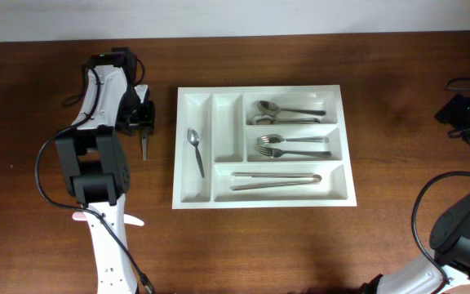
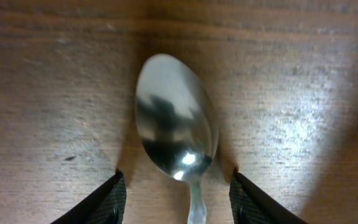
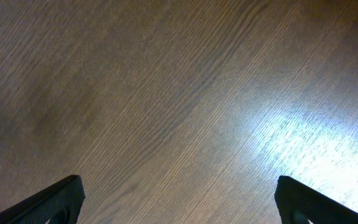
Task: Pack container
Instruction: 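Carry the second spoon into the left compartment beside the first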
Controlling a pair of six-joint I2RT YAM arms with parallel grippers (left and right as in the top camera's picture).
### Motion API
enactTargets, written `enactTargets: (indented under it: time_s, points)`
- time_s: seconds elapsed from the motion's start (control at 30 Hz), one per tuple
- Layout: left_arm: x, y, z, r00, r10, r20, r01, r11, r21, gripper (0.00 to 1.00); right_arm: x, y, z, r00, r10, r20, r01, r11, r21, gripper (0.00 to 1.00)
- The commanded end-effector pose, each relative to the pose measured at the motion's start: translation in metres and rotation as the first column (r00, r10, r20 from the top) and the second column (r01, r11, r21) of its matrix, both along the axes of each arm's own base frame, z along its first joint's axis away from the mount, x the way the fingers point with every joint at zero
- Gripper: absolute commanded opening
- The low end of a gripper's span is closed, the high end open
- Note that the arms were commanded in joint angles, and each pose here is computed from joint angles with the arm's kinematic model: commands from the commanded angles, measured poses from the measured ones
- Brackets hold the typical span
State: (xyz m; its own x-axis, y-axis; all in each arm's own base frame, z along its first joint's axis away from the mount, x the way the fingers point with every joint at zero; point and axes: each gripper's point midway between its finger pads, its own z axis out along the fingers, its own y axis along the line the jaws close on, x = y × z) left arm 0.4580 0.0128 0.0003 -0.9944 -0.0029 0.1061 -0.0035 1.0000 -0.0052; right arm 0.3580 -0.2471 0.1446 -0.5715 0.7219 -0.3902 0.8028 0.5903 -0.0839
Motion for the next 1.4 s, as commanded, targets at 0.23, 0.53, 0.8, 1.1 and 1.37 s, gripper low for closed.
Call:
enactTargets:
  time_s: [0.23, 0.53, 0.8, 1.1, 1.37]
  points:
    - [-0.008, -0.002, -0.004, 1.000, -0.021, -0.017, 0.021, 1.000, 0.001, 0.38, 0.004, -0.002, 0.005, 1.000, -0.003, 0.013, 0.003, 1.000, -0.008, 0.99]
    - [-0.005, -0.002, -0.004, 1.000, -0.018, -0.008, 0.018, 1.000, 0.001, 0.11, 0.004, -0.002, 0.005, 1.000, -0.003, 0.013, 0.003, 1.000, -0.008, 0.99]
    - [-0.006, -0.002, -0.004, 1.000, -0.017, -0.011, 0.017, 1.000, -0.003, 0.02, 0.004, -0.002, 0.005, 1.000, -0.003, 0.013, 0.003, 1.000, -0.008, 0.99]
    - [-0.013, -0.009, 0.010, 0.999, -0.028, -0.046, 0.027, 1.000, -0.012, 0.02, 0.004, -0.002, 0.005, 1.000, -0.003, 0.013, 0.003, 1.000, -0.008, 0.99]
    - [0.001, -0.047, 0.056, 0.997, -0.066, 0.036, 0.068, 0.995, -0.072, 0.02, 0.004, -0.002, 0.005, 1.000, -0.003, 0.014, 0.003, 1.000, -0.008, 0.99]
